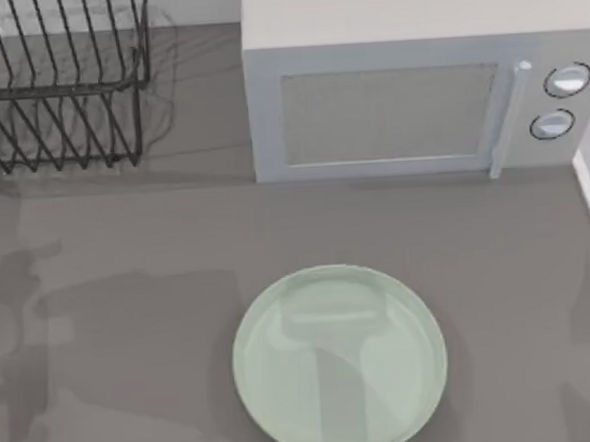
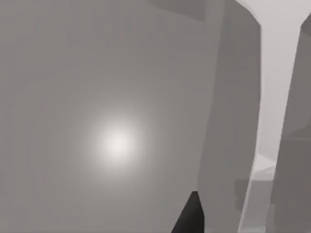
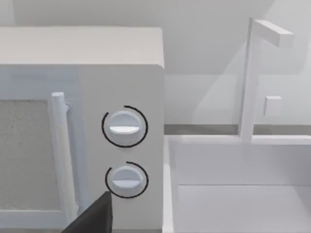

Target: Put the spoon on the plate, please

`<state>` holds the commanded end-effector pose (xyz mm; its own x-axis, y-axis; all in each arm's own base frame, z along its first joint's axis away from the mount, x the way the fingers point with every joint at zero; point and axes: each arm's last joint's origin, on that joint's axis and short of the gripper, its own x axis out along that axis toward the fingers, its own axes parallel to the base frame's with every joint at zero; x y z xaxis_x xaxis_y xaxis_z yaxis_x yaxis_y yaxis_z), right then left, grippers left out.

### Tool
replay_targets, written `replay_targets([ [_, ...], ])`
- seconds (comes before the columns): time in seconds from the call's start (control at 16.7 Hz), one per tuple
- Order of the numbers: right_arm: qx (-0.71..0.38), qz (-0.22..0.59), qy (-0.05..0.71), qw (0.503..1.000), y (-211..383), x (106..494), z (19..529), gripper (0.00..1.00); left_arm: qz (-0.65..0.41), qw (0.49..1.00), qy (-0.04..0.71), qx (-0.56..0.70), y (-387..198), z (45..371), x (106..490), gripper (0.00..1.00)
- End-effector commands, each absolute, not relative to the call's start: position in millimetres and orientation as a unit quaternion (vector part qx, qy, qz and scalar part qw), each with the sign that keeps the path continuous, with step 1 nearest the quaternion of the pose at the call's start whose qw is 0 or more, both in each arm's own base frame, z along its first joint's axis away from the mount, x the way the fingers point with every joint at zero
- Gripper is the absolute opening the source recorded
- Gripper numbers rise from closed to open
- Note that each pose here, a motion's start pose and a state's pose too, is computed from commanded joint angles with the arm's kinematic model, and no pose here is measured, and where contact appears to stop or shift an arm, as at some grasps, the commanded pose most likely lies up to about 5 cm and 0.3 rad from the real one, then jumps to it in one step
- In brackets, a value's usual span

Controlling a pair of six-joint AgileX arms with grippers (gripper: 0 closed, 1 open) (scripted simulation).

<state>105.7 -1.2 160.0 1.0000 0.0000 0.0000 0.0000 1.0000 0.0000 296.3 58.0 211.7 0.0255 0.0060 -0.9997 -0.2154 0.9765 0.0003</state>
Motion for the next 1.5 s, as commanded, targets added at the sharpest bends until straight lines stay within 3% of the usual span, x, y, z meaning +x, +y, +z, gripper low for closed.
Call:
replay_targets([
  [0.36,0.0,0.0,0.0,1.0,-1,106,160,1.0,0.141,0.691,0.697,-0.134,8,207,325,0.0],
  [0.72,0.0,0.0,0.0,1.0,-1,106,160,1.0,0.29,0.634,0.671,-0.252,-93,191,339,0.0],
  [1.14,0.0,0.0,0.0,1.0,-1,106,160,1.0,0.461,0.557,0.572,-0.387,-220,175,307,0.0],
  [1.5,0.0,0.0,0.0,1.0,-1,106,160,1.0,0.501,0.523,0.505,-0.469,-287,181,263,0.0],
])
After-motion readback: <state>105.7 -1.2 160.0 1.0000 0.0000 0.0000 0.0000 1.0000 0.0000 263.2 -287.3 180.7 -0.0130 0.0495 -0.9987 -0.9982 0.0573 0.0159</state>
